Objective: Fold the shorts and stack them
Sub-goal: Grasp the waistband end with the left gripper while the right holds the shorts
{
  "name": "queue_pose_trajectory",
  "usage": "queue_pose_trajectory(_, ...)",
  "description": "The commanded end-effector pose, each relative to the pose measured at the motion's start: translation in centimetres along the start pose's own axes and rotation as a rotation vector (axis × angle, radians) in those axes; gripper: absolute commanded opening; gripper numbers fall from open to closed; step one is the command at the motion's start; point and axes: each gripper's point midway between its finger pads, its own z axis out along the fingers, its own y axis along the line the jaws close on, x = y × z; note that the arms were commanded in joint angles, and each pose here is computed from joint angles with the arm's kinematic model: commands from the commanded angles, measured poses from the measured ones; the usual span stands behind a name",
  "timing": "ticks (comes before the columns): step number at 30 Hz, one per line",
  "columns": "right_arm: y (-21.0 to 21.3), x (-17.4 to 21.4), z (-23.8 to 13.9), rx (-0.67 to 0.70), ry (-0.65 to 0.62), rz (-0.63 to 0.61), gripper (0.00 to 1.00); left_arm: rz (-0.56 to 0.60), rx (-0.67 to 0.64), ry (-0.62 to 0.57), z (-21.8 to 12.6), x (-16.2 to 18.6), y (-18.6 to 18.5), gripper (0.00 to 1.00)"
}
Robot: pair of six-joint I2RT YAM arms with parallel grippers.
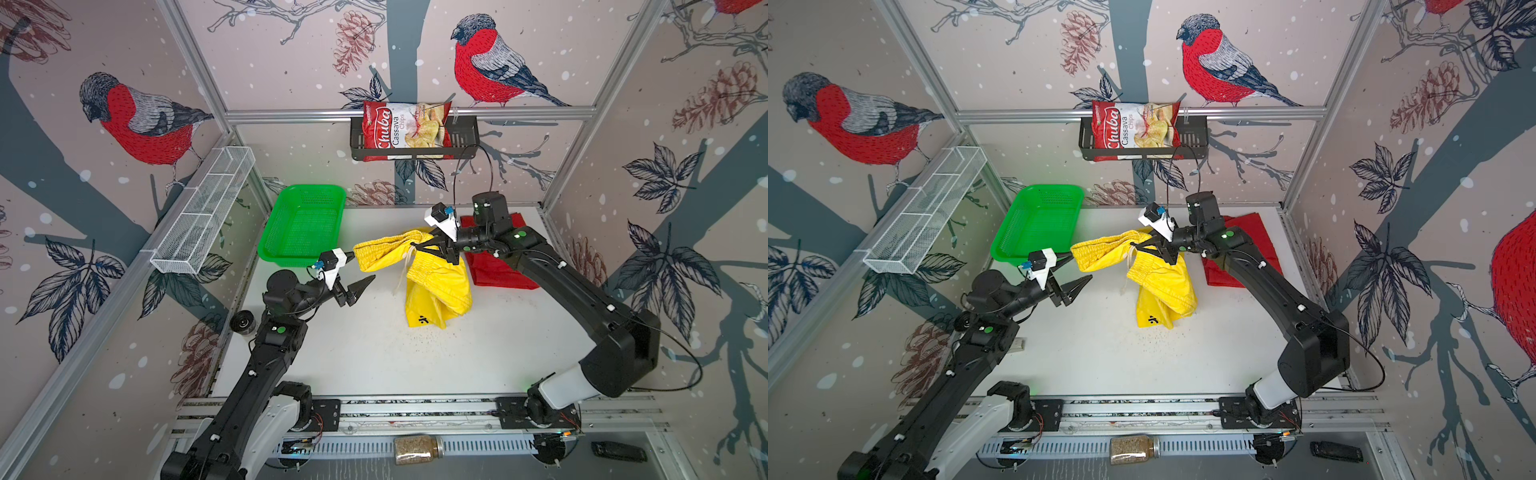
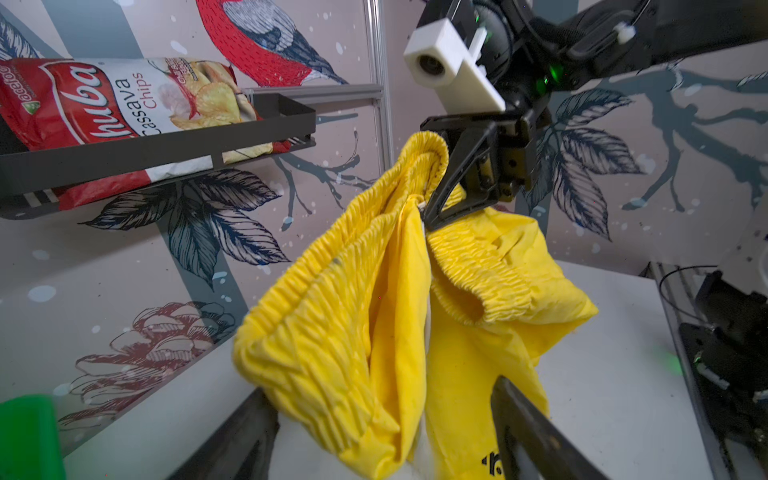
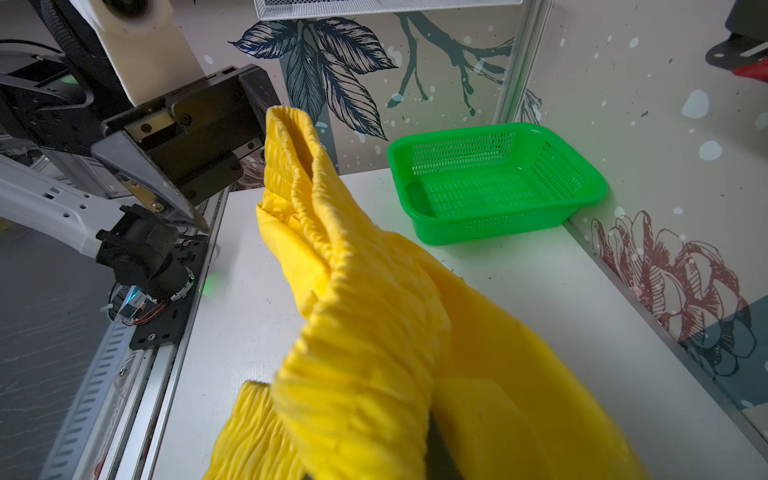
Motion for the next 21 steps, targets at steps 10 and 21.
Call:
queue_pose_trajectory(10,1.3,-2.1,-0.2,-0.026,-0.097,-0.065,0.13,-0.056,0.029,-0.061,1.8,-2.3,0.9,0.57)
queue_pose_trajectory(21,-2.2,-0.4,-2.7,0.187,-0.278,0.176,0.62,0.034,-0.261,0.16,2.3,-5.1,6.9,0.0)
